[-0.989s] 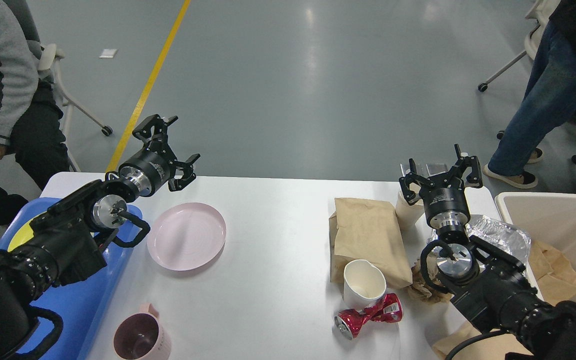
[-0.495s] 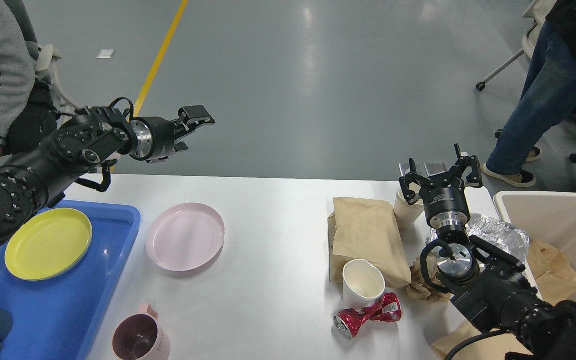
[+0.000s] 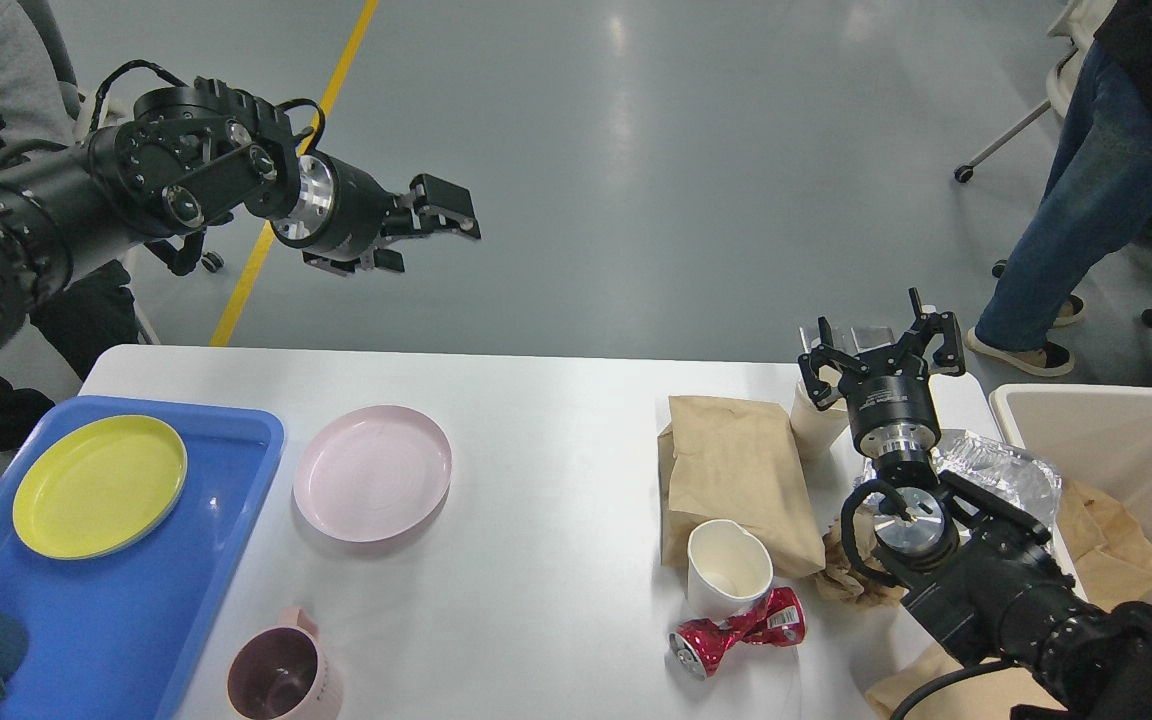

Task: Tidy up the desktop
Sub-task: 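Lower the left gripper toward the pink mug near the table edge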

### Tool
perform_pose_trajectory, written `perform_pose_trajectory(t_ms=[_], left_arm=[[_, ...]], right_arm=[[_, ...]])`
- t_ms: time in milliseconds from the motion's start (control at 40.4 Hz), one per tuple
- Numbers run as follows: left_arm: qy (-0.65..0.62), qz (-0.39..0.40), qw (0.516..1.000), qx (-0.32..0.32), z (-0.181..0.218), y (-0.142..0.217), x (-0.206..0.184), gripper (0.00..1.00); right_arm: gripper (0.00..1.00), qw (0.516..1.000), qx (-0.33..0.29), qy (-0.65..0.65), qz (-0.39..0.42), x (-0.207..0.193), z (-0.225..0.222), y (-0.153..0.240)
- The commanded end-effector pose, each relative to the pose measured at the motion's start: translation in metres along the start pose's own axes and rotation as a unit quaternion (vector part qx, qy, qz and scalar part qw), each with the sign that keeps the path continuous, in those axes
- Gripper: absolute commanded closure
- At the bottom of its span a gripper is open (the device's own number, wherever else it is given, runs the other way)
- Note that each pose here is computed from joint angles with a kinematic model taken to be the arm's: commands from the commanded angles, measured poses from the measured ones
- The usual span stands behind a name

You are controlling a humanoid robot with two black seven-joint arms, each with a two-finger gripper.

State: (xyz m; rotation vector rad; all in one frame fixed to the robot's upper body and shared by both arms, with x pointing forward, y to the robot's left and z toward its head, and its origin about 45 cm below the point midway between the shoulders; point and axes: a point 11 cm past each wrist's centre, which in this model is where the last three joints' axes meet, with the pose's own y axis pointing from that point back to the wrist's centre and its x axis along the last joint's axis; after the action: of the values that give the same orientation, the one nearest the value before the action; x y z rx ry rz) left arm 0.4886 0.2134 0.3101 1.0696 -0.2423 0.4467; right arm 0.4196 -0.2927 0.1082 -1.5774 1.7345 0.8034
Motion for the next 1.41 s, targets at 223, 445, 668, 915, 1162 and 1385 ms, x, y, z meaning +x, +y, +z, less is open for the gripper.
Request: perform_pose_trajectory(t_ms=[223,445,668,915,1162,1385], left_arm=[[-0.021,-0.094,0.989,0.108,-0.043,0.007,-0.049,0.01],[-0.012,-0.131,0.985,0.108,-0.044,0.006,-0.072,0.01],[-0.015,-0.144,0.983,0.110,-0.040,0.011,-0.077,0.01],[0.022,-0.296,0.947,0.122,-0.046,0.008,-0.144,0.01],[0.026,-0.347,0.920,0.182,-0.080,0.008,-0.178,0.02],[-0.013,-0.386,0.881,0.271,-0.125,0.028,-0.207,0.06]], right_arm=[[0.00,1.000,0.000,0.000,-0.001,-0.001,0.000,0.000],[0.00,1.000,0.000,-0.001,-0.001,-0.001,0.000,-0.001],[0.00,1.000,0.000,-0.001,-0.001,-0.001,0.000,-0.001],[0.00,1.000,0.000,-0.001,-0.002,-0.001,0.000,-0.001],[0.00,1.000,0.000,-0.001,-0.001,-0.001,0.000,0.000],[0.00,1.000,0.000,-0.001,-0.001,-0.001,0.000,0.000]])
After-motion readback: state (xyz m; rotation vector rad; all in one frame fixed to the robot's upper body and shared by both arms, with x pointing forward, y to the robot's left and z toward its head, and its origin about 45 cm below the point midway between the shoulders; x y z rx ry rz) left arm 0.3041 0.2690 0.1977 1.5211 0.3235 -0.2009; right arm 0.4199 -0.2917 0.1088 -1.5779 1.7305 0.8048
